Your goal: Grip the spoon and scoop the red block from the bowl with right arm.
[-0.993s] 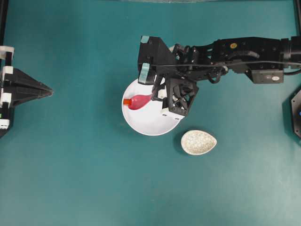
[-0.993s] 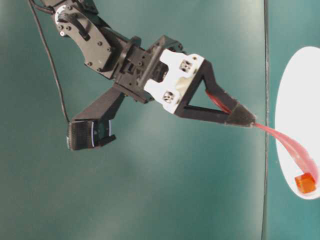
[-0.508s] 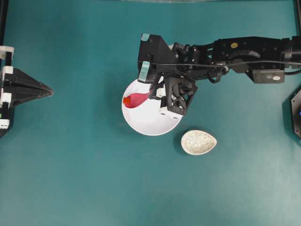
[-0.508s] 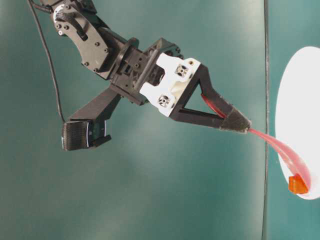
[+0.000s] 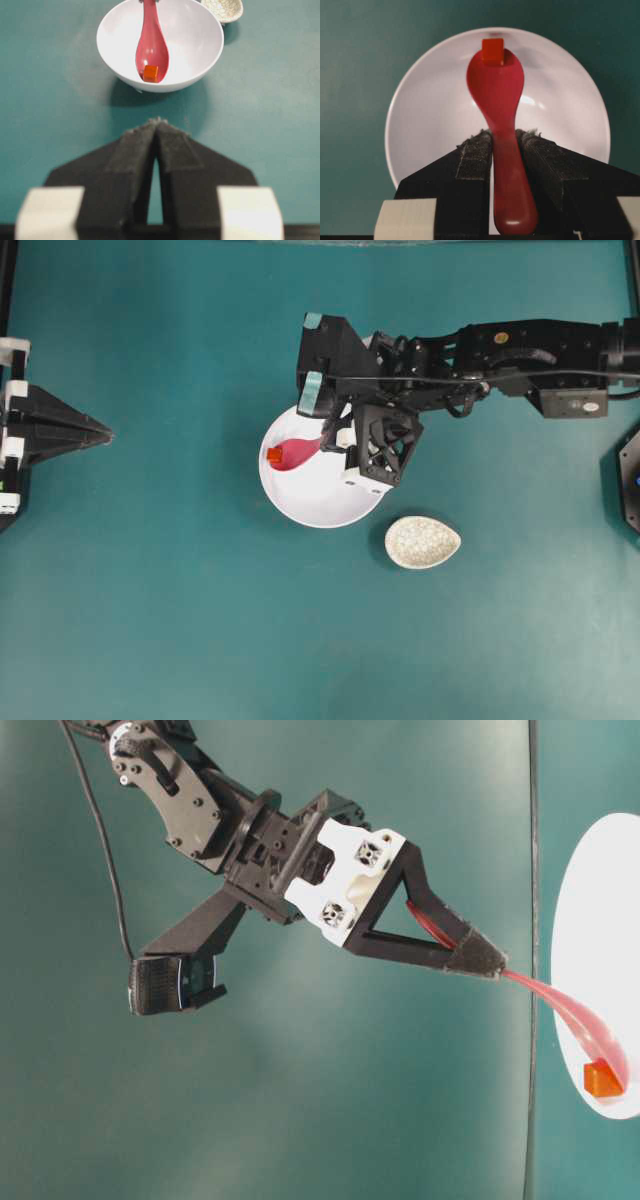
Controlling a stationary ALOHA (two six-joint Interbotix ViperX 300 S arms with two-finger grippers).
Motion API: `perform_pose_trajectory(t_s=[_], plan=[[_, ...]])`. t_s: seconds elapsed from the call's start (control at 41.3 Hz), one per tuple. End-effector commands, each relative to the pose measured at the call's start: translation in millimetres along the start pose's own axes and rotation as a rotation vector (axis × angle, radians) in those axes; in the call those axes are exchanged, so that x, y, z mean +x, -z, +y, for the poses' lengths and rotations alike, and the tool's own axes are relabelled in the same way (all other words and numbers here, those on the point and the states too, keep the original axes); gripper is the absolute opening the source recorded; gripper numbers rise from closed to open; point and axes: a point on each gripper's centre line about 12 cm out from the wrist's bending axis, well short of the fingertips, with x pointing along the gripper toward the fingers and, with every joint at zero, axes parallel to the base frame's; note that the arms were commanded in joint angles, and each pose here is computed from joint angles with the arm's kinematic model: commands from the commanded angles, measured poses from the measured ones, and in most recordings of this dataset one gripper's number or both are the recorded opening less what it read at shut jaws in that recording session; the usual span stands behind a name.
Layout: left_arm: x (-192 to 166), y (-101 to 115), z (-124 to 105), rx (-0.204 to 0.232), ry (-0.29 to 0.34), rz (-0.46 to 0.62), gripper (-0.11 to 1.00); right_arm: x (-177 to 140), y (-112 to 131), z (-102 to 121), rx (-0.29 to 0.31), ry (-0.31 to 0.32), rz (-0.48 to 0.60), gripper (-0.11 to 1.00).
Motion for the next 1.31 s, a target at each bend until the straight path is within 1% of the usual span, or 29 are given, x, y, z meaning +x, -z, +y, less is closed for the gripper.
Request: perform_pose_trajectory(t_s=[0.0, 0.266, 0.508, 0.726, 0.799, 0.969, 1.041, 1.138, 1.283], plan=[[-0.2, -5.7, 0.4, 0.001, -0.002, -0.018, 0.0, -18.1, -10.0, 3.4, 0.0, -0.007, -0.056, 0.25], [-0.2, -5.7, 0.4, 0.001, -0.002, -0.018, 0.0, -20.3, -3.1, 5.1, -0.002, -0.008, -0.062, 0.25], [-0.2, -5.7, 0.4, 0.001, -0.002, -0.018, 0.0, -29.0, 2.6, 4.2, -0.003, 0.003, -0.16, 0.25], [-0.2, -5.7, 0.4, 0.001, -0.002, -0.018, 0.0, -37.5, 15.4, 4.3, -0.004, 0.011, -0.239, 0.25], [-0.2, -5.7, 0.4, 0.001, -0.002, -0.018, 0.0, -41.3, 20.0, 5.9, -0.009, 0.013, -0.286, 0.25], [-0.5, -5.5, 0.4, 0.001, -0.002, -0.017, 0.0, -46.2, 36.0, 9.2, -0.023, 0.018, -0.405, 0.25], [-0.8, -5.5, 0.5, 0.002, -0.003, -0.017, 0.0, -47.4, 45.2, 10.3, -0.013, 0.017, -0.455, 0.25], [-1.1, -5.5, 0.4, 0.001, -0.002, -0.017, 0.0, -46.9, 56.9, 9.0, 0.012, 0.019, -0.488, 0.25], [-2.2, -4.2, 0.5, -0.002, -0.002, -0.006, 0.0, -40.4, 80.9, 8.3, 0.011, 0.025, -0.514, 0.25]])
